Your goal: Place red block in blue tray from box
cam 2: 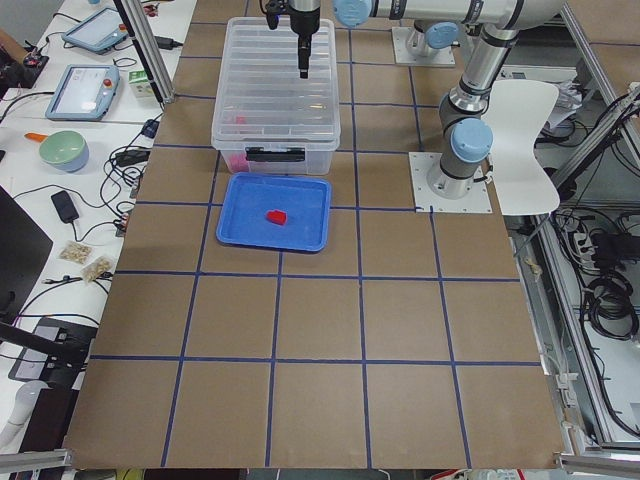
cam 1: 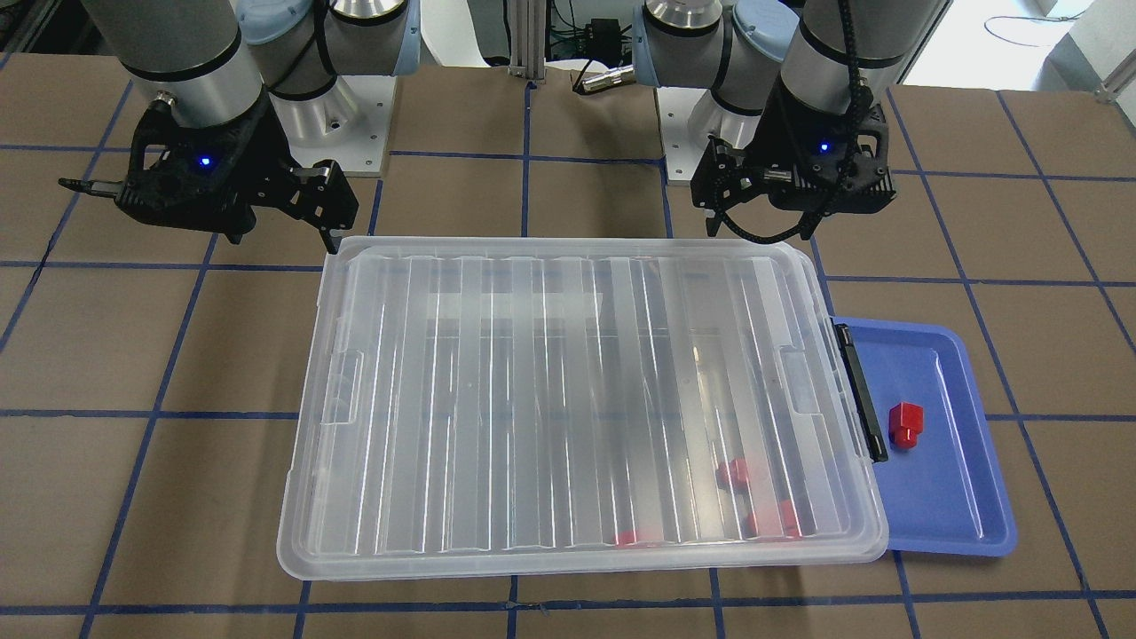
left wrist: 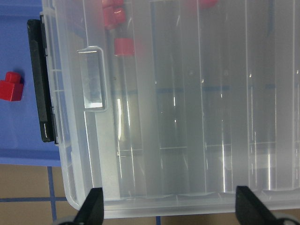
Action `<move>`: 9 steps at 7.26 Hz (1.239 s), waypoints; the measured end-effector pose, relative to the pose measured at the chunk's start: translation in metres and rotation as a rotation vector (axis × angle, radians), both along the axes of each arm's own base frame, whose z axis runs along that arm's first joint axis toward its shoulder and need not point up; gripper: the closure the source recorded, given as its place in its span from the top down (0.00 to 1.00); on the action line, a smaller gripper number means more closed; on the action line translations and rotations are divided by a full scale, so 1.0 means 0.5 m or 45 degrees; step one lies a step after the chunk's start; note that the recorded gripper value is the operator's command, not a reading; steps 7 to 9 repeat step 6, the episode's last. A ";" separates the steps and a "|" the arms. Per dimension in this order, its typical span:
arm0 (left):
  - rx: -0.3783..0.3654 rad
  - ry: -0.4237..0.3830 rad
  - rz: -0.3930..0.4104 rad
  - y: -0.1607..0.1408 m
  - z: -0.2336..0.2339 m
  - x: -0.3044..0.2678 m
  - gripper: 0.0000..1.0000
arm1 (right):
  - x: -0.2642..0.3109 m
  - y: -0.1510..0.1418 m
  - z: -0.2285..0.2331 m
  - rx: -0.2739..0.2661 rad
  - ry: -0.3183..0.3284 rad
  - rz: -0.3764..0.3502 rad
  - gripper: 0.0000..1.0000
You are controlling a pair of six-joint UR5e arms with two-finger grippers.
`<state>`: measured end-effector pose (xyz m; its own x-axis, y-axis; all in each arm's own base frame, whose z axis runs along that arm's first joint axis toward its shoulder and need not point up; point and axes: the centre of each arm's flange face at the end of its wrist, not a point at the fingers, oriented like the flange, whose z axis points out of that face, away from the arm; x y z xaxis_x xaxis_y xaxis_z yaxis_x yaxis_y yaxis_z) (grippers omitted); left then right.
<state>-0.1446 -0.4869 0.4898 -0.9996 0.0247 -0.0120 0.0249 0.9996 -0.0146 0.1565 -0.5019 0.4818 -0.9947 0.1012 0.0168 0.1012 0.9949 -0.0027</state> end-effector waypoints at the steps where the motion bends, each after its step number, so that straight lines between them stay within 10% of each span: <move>1: -0.002 -0.003 0.000 0.002 0.001 0.000 1.00 | -0.004 -0.001 0.001 -0.001 -0.002 0.005 1.00; 9: -0.001 -0.003 0.000 0.002 0.001 0.000 1.00 | -0.027 -0.005 -0.002 0.019 -0.013 0.079 1.00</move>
